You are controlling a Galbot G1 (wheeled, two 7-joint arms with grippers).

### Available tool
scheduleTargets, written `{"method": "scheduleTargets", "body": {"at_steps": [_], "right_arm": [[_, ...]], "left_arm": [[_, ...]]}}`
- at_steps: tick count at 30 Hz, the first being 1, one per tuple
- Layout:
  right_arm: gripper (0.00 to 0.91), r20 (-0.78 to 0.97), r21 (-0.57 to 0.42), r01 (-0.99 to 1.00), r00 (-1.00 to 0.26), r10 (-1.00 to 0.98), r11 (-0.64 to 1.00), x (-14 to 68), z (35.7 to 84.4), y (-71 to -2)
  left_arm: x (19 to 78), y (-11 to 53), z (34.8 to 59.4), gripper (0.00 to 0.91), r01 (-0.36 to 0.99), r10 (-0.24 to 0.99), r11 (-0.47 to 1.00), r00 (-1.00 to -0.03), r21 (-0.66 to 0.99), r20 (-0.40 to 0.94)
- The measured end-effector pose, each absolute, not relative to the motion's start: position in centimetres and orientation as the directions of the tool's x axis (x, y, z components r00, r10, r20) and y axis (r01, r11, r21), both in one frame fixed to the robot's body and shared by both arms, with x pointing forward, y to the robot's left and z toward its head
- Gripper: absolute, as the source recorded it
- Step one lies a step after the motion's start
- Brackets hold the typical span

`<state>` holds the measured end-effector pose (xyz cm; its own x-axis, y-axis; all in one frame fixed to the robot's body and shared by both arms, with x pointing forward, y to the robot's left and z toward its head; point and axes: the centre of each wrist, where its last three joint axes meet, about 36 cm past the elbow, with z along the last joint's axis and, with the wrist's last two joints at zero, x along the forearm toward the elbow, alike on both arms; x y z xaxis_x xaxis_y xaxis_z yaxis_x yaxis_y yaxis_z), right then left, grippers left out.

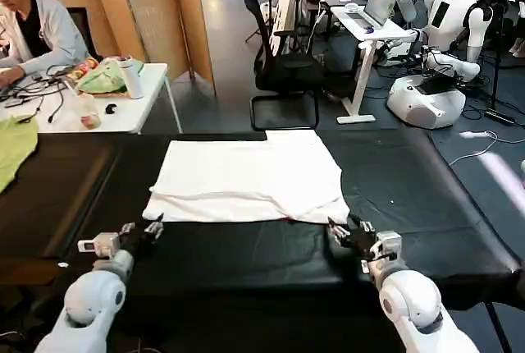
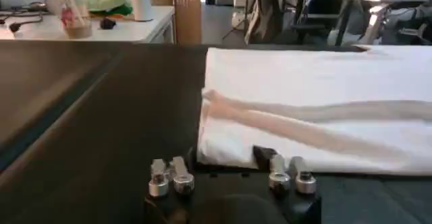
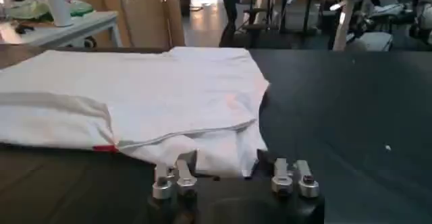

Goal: Fold and organize the clothes.

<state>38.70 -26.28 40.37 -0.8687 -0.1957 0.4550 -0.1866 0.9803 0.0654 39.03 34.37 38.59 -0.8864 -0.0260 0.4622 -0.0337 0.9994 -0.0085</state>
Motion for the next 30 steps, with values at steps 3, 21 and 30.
{"method": "scheduleTargets", "body": {"at_steps": [3, 21, 30], "right_arm": [[0.02, 0.454, 0.059, -0.187, -0.87, -0.194, 0.98, 38.7, 40.5, -26.3], [0.0, 0.607, -0.011, -0.114, -0.79, -0.084, 0.993, 29.7, 46.1, -26.6], [0.878, 0.622, 0.017, -0.161, -0.771, -0.137, 0.987, 27.2, 47.1, -26.2]], "left_arm": [[38.9, 34.4, 38.6, 0.0, -0.029, -0.022, 1.0, -0.883, -0.008, 0.469], [33.8, 33.2, 41.7, 0.0, -0.009, -0.1, 0.986, -0.832, 0.167, 0.545], [27.8, 31.5, 44.1, 0.878, 0.049, -0.078, 0.979, -0.811, 0.2, 0.579]]}}
